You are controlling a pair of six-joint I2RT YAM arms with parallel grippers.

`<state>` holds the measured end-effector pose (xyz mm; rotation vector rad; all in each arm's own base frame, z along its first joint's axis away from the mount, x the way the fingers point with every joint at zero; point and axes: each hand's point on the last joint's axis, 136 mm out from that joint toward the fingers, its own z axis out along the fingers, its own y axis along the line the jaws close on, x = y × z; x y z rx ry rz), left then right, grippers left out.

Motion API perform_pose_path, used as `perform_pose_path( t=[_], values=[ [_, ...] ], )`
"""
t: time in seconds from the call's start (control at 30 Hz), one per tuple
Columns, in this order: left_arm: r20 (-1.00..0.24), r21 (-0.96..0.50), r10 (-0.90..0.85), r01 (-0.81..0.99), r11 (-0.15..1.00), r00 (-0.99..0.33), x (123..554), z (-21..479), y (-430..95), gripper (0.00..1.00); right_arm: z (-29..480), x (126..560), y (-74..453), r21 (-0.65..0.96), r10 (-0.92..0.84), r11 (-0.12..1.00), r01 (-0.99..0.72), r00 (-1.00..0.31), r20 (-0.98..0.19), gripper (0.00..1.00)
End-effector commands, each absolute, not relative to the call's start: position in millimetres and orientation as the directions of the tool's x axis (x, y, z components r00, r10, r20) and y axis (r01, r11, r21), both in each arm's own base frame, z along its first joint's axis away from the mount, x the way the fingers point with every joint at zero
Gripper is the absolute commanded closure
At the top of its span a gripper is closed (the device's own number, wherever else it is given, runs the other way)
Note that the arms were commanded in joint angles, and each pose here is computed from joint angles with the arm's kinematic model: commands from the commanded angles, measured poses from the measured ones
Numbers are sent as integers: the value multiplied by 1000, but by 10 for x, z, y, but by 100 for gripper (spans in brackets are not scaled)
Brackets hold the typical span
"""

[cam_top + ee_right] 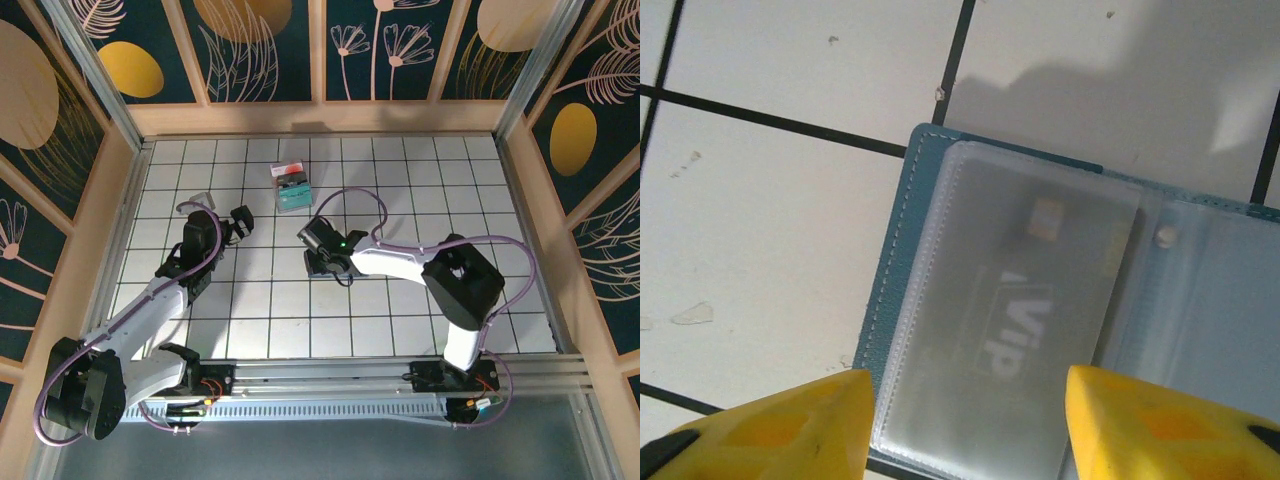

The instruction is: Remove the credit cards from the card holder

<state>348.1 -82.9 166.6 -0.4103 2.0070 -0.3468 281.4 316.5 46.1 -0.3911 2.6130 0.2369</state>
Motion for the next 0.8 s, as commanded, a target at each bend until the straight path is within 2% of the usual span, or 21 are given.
perform_pose_path(
  t=[0.0, 0.33, 0.77],
  values=[
    [-798, -407, -430, -148, 901, -423, 3491, 1638, -804, 1, 396, 2864, 3114, 66, -219, 956, -285, -848, -482, 44],
    [-801, -406, -427, -143, 903, -420, 3510, 1675, -815, 1, 167, 2783, 3009, 55, -226, 960, -276, -874, -430, 43],
    [-817, -393, -412, -134, 910, -402, 3526, 1799, -800, 1, -26, 2659, 2839, 27, -236, 964, -266, -895, -379, 57]
  ],
)
